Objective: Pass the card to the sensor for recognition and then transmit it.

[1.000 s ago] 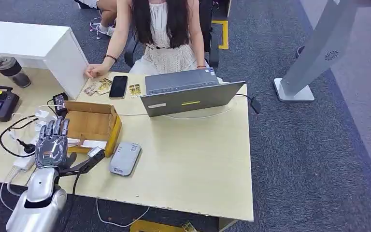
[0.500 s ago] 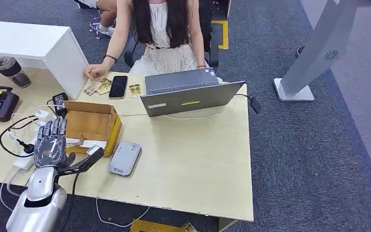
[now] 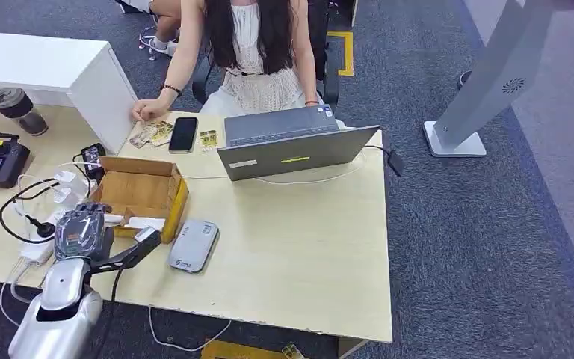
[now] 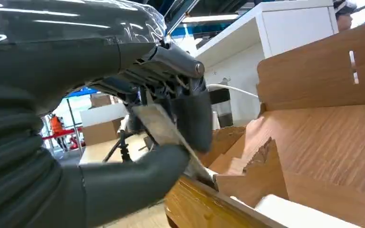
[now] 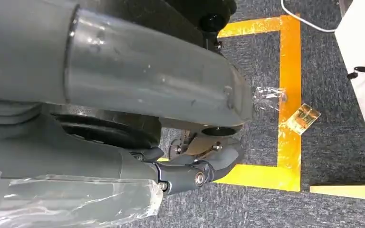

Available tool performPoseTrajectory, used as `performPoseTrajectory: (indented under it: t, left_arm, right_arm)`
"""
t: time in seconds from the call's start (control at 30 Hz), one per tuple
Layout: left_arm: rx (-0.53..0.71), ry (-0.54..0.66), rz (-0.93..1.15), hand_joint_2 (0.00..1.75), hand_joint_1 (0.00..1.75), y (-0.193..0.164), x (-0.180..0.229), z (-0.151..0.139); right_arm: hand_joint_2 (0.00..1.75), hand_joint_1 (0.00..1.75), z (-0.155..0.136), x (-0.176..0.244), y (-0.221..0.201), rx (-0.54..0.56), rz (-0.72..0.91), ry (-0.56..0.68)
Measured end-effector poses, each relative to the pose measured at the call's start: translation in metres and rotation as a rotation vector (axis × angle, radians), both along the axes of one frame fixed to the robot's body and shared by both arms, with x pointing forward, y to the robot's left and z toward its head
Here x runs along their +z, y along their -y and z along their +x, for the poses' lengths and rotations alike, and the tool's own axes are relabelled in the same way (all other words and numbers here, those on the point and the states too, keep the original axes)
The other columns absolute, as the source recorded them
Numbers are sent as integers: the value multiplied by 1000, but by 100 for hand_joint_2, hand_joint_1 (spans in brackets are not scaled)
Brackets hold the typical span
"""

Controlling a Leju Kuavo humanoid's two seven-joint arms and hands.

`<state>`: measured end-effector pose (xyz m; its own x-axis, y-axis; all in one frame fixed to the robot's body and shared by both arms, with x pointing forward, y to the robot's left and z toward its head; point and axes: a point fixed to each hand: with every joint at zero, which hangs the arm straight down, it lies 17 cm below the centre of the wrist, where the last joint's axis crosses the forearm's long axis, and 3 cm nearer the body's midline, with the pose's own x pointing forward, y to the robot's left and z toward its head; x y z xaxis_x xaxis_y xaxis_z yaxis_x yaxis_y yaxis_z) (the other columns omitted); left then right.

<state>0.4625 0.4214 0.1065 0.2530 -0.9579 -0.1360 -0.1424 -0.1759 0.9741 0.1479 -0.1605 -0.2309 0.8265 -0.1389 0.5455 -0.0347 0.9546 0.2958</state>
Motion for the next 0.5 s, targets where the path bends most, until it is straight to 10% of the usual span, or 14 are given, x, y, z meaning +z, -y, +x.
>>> performPoseTrajectory:
  t: [0.5]
  left_arm:
    - [-4,-4,-16,175,175,0,-1,1]
  right_arm:
    - [0,0,-2,-1,0,15,-5,-4]
